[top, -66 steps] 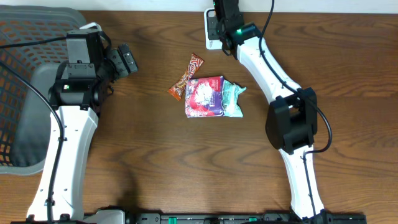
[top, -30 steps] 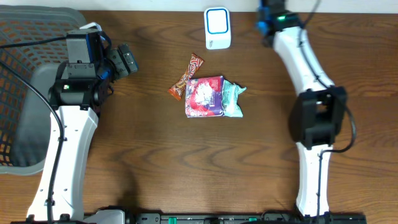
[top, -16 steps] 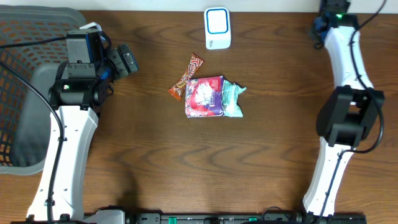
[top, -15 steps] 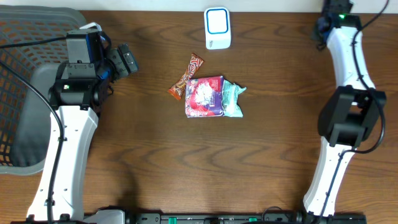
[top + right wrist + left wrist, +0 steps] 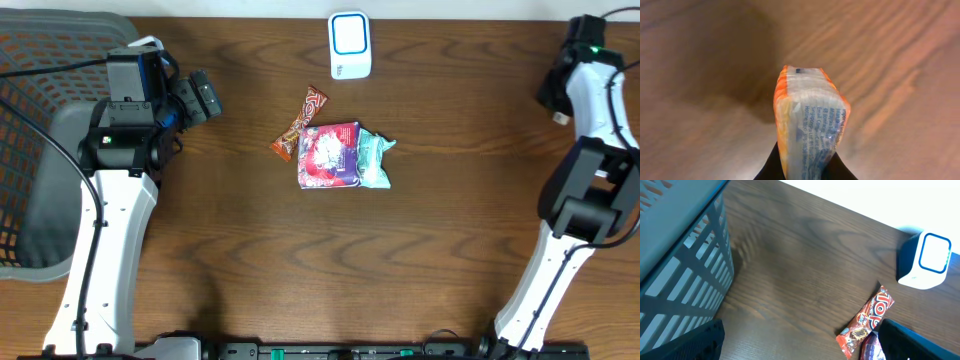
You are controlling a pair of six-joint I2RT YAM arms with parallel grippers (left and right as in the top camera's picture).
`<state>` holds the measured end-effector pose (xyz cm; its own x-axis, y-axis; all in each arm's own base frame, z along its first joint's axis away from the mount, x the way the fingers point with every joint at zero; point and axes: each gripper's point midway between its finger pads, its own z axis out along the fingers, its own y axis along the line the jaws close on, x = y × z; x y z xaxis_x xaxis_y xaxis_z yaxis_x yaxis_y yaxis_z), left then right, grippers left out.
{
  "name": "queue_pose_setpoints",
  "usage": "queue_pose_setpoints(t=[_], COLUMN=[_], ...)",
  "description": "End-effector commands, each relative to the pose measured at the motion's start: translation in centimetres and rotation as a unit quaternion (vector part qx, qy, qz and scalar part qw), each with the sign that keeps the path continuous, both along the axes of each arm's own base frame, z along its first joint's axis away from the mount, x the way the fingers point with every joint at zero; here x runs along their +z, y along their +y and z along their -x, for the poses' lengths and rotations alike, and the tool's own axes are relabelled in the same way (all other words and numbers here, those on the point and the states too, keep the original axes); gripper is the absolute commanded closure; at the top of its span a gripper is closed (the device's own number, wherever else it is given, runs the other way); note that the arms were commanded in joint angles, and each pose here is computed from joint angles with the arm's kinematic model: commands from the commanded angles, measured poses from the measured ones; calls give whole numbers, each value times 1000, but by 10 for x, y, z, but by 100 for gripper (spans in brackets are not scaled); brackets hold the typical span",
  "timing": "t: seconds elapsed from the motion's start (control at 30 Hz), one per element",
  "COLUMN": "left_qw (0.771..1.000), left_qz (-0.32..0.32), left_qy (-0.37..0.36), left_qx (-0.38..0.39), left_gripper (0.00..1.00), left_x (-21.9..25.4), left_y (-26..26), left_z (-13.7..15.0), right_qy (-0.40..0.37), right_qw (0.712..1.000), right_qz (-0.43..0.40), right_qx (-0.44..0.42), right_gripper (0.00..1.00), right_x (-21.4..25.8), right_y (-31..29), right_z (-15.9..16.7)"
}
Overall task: Scan the item barcode
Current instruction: 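Carry the orange box to the right edge and release it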
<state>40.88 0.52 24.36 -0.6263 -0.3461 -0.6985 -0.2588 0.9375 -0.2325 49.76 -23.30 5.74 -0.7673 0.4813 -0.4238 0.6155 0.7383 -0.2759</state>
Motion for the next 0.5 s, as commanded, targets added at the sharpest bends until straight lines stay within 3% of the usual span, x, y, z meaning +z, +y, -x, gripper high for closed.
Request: queue_pose_setpoints(t=[0.0,0.27,0.47], left_qw=[1000,1000,1000], left_qz=[1,1,1], left_qy=[-4,-4,-4], left_qx=[2,2,2], left_gripper=[2,2,2], left_x=[3,3,3], left_y=[0,0,0], left_z=[-2,-2,-2], right_qy=[11,-36,-40], right_qw=[1000,993,991], right_qz=[24,-110,-130], right_qx=[-7,14,-7], right_gripper=[99,99,95], right_x=[20,5,2], right_y=[-20,-7,-25], right_z=[15,10,23])
